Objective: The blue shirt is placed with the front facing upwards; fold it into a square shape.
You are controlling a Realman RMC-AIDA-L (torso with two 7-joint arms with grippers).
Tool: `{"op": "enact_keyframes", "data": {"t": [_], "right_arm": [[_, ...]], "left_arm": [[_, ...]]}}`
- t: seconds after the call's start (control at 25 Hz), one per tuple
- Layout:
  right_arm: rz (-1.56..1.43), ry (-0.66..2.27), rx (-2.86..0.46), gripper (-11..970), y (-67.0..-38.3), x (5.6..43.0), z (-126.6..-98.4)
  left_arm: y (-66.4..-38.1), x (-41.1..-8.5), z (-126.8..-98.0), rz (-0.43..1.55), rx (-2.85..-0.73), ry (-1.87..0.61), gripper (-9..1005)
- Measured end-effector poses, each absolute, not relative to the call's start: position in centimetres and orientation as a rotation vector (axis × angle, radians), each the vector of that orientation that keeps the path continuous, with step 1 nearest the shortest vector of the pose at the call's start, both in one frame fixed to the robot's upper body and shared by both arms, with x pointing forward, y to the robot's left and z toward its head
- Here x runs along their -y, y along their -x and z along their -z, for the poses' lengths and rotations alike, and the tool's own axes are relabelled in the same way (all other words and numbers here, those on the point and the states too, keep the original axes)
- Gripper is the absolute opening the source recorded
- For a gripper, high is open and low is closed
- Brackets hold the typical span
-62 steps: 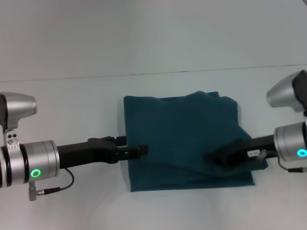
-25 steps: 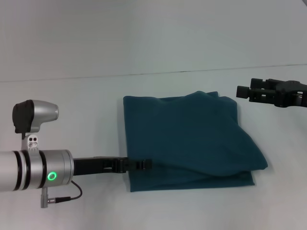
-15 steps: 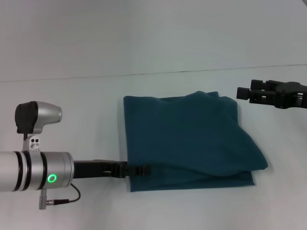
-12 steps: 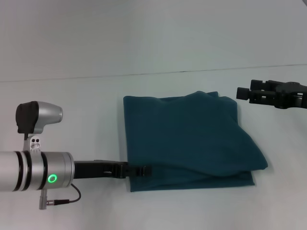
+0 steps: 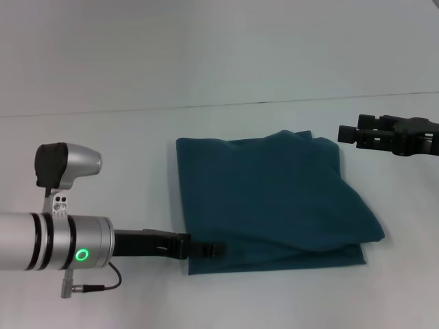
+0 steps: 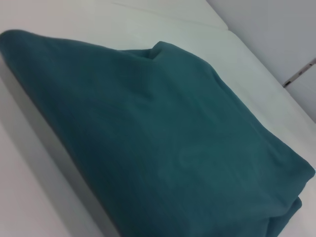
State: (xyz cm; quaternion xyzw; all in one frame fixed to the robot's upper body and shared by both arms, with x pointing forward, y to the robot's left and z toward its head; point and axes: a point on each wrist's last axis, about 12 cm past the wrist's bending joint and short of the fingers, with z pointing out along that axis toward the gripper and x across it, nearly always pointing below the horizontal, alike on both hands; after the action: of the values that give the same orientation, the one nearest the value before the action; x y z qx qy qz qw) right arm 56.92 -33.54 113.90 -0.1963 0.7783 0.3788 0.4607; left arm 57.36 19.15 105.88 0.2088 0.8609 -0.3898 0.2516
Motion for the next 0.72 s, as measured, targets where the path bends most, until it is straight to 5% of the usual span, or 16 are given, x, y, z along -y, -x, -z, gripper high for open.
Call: {"op": "enact_keyframes", "data": {"t": [0.52,0.72], "right_arm": [[-0.932,0.486,-1.911,921,-57.1,33.4,-114.0],[-0.931,0.486,-1.910,921,-57.1,33.4,-114.0]], "left_arm": [[-58.3,-19.0,-106.1,0.965,-2.352,-0.614,865],[-58.4,-19.0,-106.2,0.951,-2.353,-0.626,690]]}}
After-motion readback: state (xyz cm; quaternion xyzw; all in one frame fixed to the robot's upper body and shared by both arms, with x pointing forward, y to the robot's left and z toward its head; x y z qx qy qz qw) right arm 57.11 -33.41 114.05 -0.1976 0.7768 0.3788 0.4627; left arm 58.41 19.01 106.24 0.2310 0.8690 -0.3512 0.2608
